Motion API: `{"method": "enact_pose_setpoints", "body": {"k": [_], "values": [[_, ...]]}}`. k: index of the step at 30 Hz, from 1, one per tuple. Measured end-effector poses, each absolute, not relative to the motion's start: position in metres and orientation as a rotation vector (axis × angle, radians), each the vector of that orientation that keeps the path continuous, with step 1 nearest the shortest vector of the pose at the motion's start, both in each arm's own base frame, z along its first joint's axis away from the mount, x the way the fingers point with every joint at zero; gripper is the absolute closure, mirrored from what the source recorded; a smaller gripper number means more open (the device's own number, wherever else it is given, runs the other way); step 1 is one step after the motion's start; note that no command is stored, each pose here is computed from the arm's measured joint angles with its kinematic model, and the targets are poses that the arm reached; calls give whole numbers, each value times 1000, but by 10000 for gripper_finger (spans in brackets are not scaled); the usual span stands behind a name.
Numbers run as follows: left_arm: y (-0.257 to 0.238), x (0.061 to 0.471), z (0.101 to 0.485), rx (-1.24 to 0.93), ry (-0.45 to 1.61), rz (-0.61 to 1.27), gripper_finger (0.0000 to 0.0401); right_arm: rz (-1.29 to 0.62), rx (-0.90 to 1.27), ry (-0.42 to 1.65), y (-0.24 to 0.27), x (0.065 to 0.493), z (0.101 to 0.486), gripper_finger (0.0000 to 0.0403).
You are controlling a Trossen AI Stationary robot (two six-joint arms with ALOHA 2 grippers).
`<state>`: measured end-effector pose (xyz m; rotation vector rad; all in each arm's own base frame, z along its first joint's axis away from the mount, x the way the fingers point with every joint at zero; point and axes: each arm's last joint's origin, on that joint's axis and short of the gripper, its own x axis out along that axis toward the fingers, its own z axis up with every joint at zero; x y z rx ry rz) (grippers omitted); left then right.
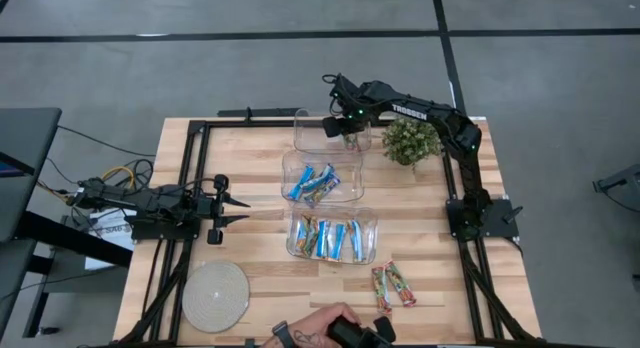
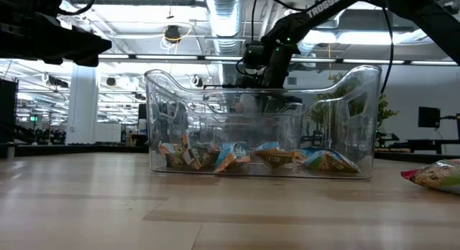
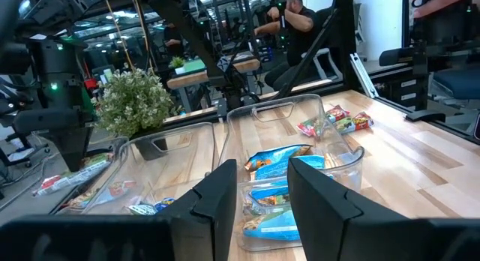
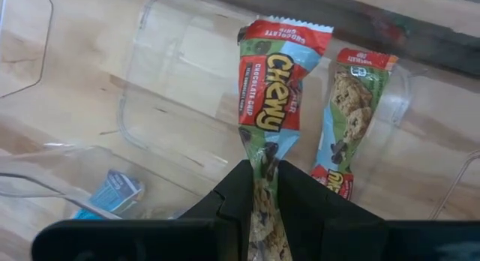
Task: Pick and place Granola Bars by type
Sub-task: Put the red granola bar into the top transparent bin
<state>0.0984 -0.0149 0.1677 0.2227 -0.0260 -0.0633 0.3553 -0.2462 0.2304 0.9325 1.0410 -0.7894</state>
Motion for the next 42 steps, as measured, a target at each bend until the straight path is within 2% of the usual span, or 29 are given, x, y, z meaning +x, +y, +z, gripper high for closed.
{"method": "enact_pose_setpoints", "body": {"k": [22,29,35,42], "values": [[-15,98,168,223,-26,-64,287,-793,933,1050,-246,354,230,346],[-15,98,168,223,-26,-66,287,-751,906,1054,-243,357,231,346],[-15,98,168,222,-26,-66,287,-638,905,1063,-235,363,233,346],[-15,98,168,222,-27,-67,287,-554,841,1028,-220,362,257,346]]}}
